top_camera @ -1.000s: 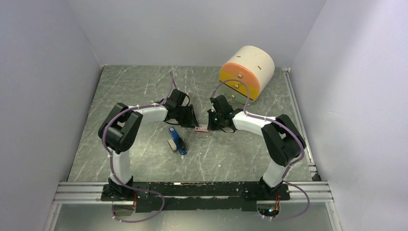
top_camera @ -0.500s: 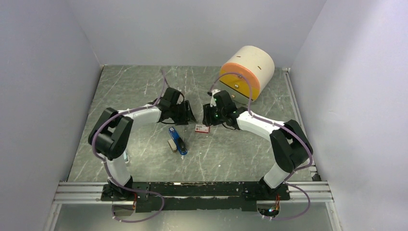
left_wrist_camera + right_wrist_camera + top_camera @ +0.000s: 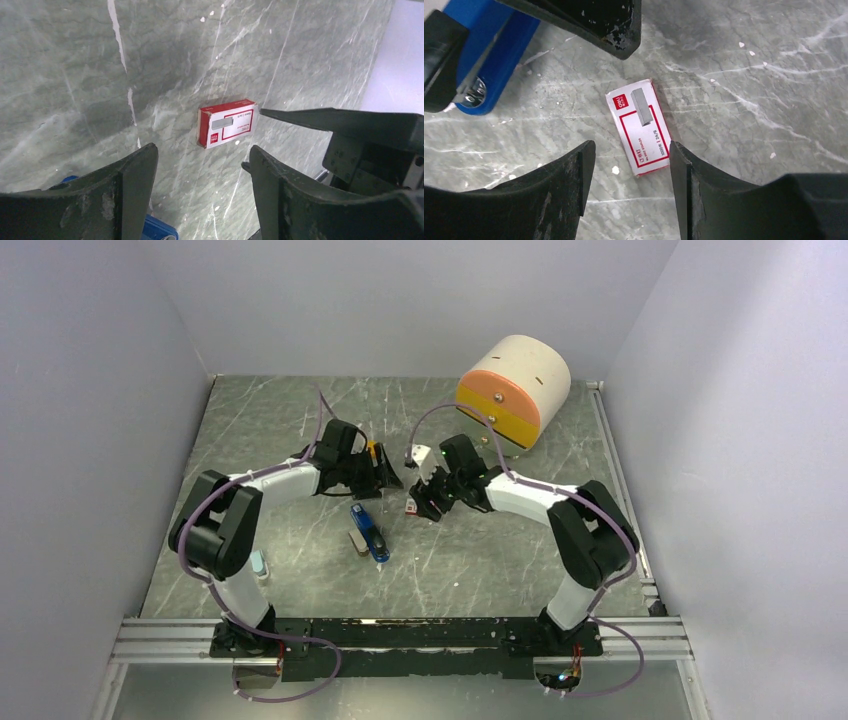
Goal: Load the staples into the stapler
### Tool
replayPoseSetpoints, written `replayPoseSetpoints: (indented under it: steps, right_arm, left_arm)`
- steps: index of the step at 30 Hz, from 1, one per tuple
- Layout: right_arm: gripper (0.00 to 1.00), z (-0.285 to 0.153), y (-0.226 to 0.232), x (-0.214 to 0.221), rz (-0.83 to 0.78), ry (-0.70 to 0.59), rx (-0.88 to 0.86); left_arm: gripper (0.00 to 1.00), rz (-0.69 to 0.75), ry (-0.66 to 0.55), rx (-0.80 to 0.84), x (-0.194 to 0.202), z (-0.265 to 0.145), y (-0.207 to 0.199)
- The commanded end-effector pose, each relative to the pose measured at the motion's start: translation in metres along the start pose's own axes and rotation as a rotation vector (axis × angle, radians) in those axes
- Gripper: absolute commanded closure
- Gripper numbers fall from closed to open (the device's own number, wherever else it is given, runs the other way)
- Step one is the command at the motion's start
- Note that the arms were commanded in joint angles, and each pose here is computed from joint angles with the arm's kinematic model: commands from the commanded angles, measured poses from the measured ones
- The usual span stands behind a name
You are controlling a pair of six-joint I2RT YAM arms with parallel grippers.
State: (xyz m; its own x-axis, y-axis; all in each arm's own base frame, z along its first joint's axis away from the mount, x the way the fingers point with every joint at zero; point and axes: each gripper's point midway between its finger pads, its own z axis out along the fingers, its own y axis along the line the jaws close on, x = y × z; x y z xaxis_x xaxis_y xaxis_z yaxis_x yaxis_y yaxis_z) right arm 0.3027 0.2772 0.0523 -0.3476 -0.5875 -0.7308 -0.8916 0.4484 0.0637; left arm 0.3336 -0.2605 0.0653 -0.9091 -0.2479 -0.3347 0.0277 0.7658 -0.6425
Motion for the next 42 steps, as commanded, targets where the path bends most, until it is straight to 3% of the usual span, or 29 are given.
replayPoseSetpoints:
  steps: [1, 4, 13, 19, 26, 42]
  right_arm:
    - [0.4, 0.011, -0.003, -0.003, -0.163, 0.005, -0.059]
    - [0.4, 0.016, -0.004, 0.004, -0.204, 0.038, -0.083]
    - [0.4, 0.026, -0.003, 0.018, -0.233, 0.091, -0.131]
    - [0.47, 0.03, -0.002, 0.038, -0.244, 0.144, -0.145]
    - [0.6, 0.035, -0.007, 0.036, -0.243, 0.128, -0.119]
    - [0.63, 0.033, -0.001, 0.022, -0.26, 0.071, -0.151]
  left_arm:
    - [0.31, -0.009, 0.03, 0.066, -0.002, 0.005, -0.008]
    - [0.36, -0.018, 0.051, 0.075, -0.003, 0.007, -0.006]
    - [0.4, -0.021, 0.096, 0.122, -0.002, 0.012, -0.003]
    - [0.45, -0.006, 0.117, 0.137, 0.001, 0.014, -0.004]
    - [0.51, -0.009, 0.18, 0.221, 0.017, 0.019, -0.008]
    - [0.63, -0.046, 0.261, 0.256, 0.035, 0.04, -0.009]
